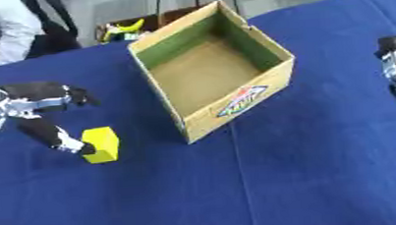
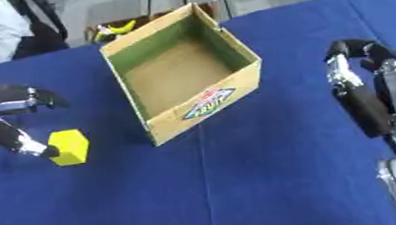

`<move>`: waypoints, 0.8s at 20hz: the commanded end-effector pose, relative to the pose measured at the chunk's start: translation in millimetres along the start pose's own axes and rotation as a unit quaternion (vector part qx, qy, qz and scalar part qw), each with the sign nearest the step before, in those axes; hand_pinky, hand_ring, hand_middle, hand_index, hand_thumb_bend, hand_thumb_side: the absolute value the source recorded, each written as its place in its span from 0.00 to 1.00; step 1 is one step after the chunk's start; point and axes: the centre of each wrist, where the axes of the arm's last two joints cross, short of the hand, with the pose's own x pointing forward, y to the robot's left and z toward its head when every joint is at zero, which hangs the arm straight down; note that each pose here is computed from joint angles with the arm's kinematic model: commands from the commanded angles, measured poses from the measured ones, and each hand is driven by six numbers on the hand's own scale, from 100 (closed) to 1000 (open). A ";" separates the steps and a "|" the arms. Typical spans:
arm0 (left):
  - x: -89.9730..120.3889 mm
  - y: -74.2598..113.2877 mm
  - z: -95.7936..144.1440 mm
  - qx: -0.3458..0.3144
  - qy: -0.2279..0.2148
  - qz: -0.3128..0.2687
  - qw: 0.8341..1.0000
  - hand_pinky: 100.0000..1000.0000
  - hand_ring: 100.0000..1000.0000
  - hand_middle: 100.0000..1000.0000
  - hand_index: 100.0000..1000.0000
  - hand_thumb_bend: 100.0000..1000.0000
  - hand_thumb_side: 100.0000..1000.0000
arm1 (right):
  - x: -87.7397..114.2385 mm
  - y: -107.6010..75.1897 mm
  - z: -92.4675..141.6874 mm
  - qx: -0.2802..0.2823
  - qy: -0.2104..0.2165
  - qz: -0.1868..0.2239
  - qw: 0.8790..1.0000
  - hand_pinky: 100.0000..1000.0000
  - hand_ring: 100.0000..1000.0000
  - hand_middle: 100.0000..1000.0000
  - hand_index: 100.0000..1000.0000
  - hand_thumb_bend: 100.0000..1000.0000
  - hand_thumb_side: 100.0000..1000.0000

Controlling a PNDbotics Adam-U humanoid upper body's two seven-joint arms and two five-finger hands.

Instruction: Pick up objects on the table and place them in the box.

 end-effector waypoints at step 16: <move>6.1 8.0 -4.4 -0.063 -0.006 -0.080 0.995 0.72 0.86 0.88 0.95 0.67 0.65 | 5.3 -3.6 -2.1 -0.004 -0.010 0.002 1.000 0.93 1.00 0.63 0.77 0.00 0.82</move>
